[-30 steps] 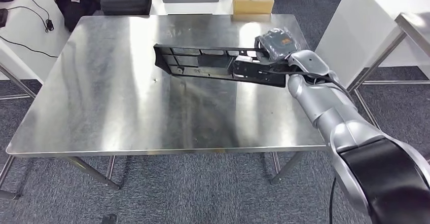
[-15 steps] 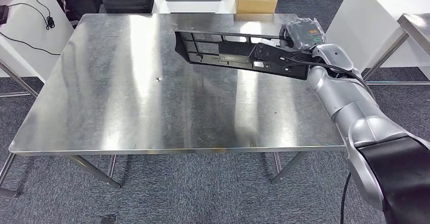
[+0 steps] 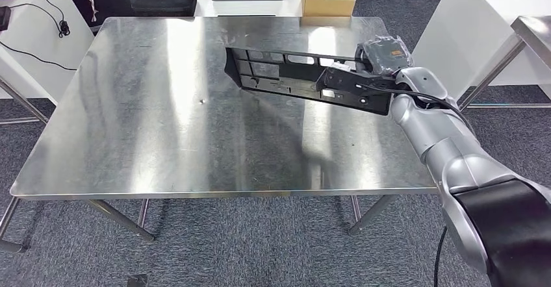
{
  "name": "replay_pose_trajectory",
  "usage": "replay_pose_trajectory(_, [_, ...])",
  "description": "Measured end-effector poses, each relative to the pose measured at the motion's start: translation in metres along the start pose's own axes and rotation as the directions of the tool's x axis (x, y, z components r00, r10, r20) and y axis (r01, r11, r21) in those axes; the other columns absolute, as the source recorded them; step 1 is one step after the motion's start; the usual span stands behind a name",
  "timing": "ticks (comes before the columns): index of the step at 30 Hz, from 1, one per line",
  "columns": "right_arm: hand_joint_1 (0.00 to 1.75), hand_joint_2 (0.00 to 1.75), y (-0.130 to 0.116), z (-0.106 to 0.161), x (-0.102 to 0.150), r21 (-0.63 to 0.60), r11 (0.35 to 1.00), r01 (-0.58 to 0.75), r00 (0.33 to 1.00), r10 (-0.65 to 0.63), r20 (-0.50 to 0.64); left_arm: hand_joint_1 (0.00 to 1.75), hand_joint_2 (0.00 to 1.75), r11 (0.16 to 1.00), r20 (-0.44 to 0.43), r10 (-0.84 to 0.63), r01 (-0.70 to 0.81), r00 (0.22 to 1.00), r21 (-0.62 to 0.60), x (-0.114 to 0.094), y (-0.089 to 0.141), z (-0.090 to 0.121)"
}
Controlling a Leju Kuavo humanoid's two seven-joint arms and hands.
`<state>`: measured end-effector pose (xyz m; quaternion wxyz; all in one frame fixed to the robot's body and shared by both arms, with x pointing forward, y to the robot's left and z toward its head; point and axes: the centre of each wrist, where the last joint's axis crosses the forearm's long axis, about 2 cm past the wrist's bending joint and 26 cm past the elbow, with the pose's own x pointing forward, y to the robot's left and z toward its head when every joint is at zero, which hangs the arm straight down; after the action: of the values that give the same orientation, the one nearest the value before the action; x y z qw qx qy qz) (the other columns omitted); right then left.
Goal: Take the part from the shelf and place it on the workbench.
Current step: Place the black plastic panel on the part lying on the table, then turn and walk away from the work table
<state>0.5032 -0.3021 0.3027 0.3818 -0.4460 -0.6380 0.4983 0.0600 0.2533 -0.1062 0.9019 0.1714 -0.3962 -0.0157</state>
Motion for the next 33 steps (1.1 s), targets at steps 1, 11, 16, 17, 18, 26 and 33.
replay_pose_trajectory(1, [1.75,1.75,0.002,0.001,-0.001,0.006,1.0,0.0,1.0,0.0,-0.004,0.0,1.75,1.0,0.002,0.0,0.0,1.0,-0.001,0.0,0.0,0.0])
replay_pose_trajectory(11, [0.0,1.75,0.017,0.014,-0.016,0.056,0.998,-0.019,0.998,0.021,-0.053,0.0,0.0,1.0,-0.023,0.004,-0.003,1.0,0.021,0.0,0.0,0.0])
replay_pose_trajectory(16, [0.0,1.75,0.018,0.021,-0.03,0.075,0.997,-0.036,0.995,0.043,-0.086,0.0,0.0,1.0,-0.076,0.028,-0.028,0.997,0.002,-0.002,0.0,0.001])
replay_pose_trajectory(17, [0.0,1.75,0.018,0.022,-0.033,0.086,0.996,-0.038,0.994,0.046,-0.096,0.0,0.0,0.999,-0.085,0.035,-0.036,0.996,-0.005,-0.002,0.001,0.001])
replay_pose_trajectory(18, [0.0,1.75,0.018,0.023,-0.036,0.103,0.994,-0.036,0.993,0.048,-0.108,0.0,0.0,0.999,-0.093,0.041,-0.042,0.995,-0.011,-0.003,0.001,0.002])
replay_pose_trajectory(26, [0.0,1.75,0.015,0.029,-0.053,0.252,0.964,0.088,0.964,-0.019,-0.265,0.0,0.0,0.998,-0.142,0.041,-0.047,0.989,-0.039,-0.005,0.001,0.003])
replay_pose_trajectory(33, [0.0,1.75,-0.006,0.022,-0.061,0.297,0.94,0.166,0.93,-0.049,-0.365,0.0,0.0,0.998,-0.15,0.036,-0.044,0.988,-0.052,-0.005,0.001,0.003])
